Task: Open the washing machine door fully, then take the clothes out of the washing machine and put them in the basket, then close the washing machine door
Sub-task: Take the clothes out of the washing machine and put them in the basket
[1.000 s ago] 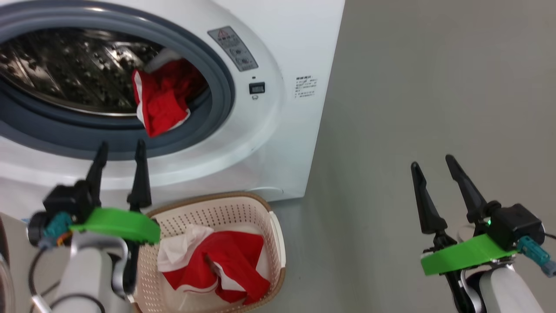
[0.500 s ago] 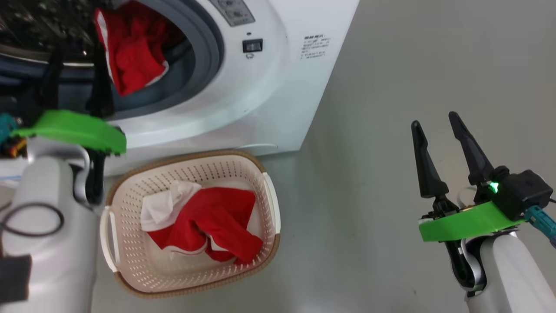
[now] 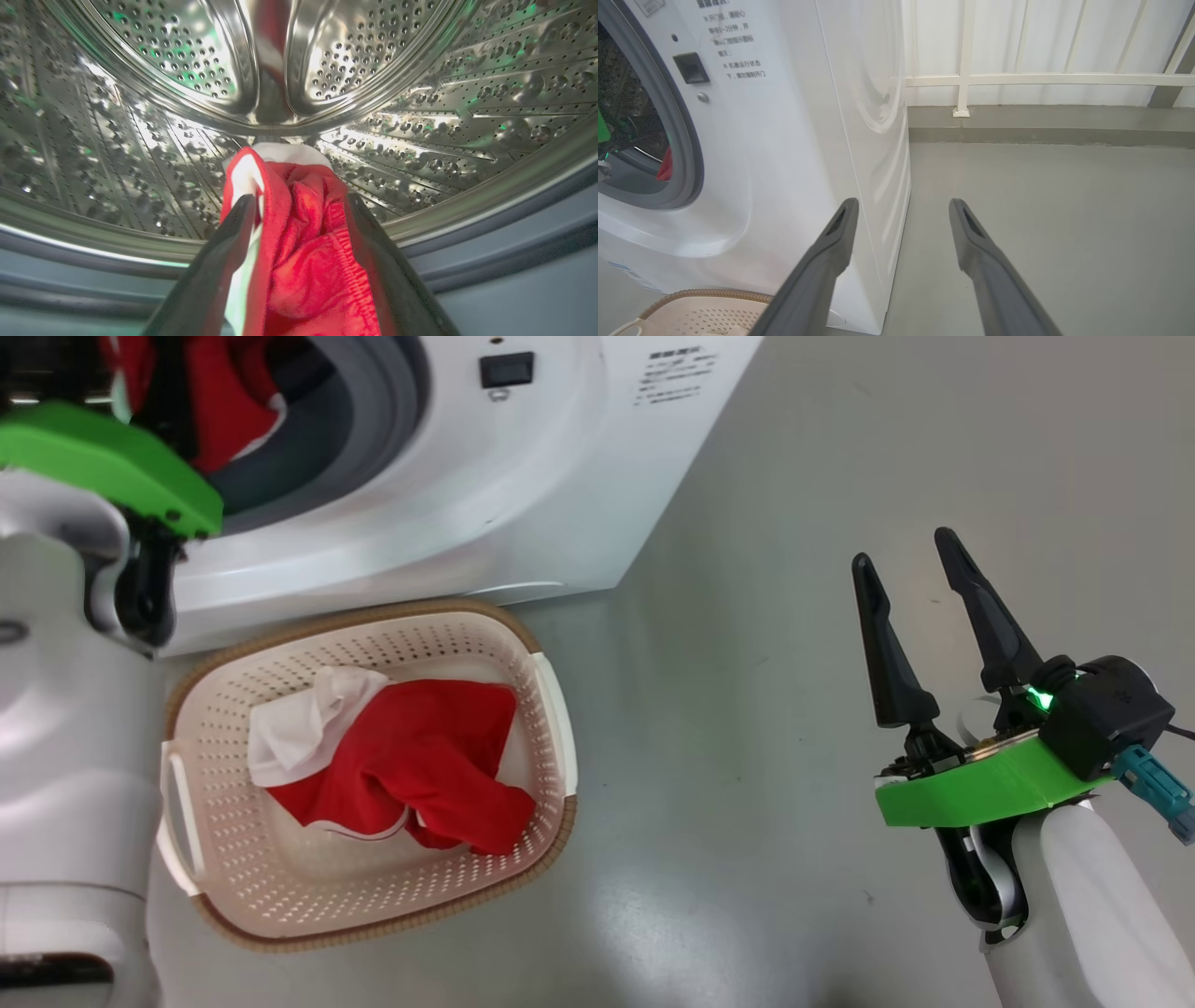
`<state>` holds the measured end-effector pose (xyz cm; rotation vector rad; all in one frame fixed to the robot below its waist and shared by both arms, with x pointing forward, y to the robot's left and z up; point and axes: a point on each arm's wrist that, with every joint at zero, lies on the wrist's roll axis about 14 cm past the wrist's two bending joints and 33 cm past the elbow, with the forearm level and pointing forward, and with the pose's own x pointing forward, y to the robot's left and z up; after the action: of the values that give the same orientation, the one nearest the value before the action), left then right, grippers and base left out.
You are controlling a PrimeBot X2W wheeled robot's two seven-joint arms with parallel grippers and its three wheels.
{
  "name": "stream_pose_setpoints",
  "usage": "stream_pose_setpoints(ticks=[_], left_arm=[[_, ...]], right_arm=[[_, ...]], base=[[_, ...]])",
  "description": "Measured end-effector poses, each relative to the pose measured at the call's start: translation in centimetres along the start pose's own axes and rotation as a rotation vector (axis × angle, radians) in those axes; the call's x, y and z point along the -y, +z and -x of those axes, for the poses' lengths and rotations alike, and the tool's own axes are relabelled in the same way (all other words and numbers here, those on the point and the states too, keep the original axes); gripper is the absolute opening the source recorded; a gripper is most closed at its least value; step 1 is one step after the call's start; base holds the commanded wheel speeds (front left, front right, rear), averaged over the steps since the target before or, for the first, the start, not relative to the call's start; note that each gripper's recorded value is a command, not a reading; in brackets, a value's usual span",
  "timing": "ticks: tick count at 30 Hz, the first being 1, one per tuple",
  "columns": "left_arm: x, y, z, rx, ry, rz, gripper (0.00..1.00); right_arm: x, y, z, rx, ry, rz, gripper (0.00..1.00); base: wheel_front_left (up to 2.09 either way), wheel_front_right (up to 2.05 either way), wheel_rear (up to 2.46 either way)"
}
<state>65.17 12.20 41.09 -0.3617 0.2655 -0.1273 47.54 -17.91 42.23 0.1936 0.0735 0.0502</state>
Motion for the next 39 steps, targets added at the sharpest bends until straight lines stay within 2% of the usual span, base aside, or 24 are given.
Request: stream_pose_setpoints(ticks=[4,12,21,22,23,24,29,39], left_arm=[[0.8,-1.2,-0.8,-0.1,-0.028,0.0,1.0],[-2.4,-2.6,-0.9,-0.265,0.036,-0.152,1.0],[-3.0,-5.9,-0.2,-0.428,0.073,-0.206,0.98],[-2.9,-5.8,-0.3,-0.427,0.071,-0.209,0.49],[-2.8,-5.7,-0.4,-0.424,0.069,-0.212,0.2],[-2.8,-5.6,-0.5,-0.422,0.067,-0.216,0.0],[-2.7,-4.9,-0.7,-0.364,0.063,-0.253,0.0],[-1.9,-0.9,-0.5,-0.115,0.036,-0.272,0.0]], right_arm=[[0.6,0.0,0.3,-0.004,-0.015,0.008,1.0],[0.9,0.2,0.7,-0.004,-0.023,0.013,1.0],[1.1,0.3,1.0,-0.003,-0.031,-0.011,1.0],[1.1,0.3,1.0,-0.003,-0.032,-0.011,1.0],[1.1,0.3,1.0,-0.004,-0.033,-0.011,1.0],[1.1,0.3,1.0,-0.004,-0.033,-0.011,1.0],[1.1,0.2,1.0,-0.005,-0.032,-0.012,1.0],[0.5,0.5,1.0,0.001,-0.019,-0.027,1.0]], base=[[0.0,0.0,0.0],[0.0,0.0,0.0],[0.0,0.0,0.0],[0.0,0.0,0.0],[0.0,0.0,0.0],[0.0,0.0,0.0],[0.0,0.0,0.0],[0.0,0.0,0.0]])
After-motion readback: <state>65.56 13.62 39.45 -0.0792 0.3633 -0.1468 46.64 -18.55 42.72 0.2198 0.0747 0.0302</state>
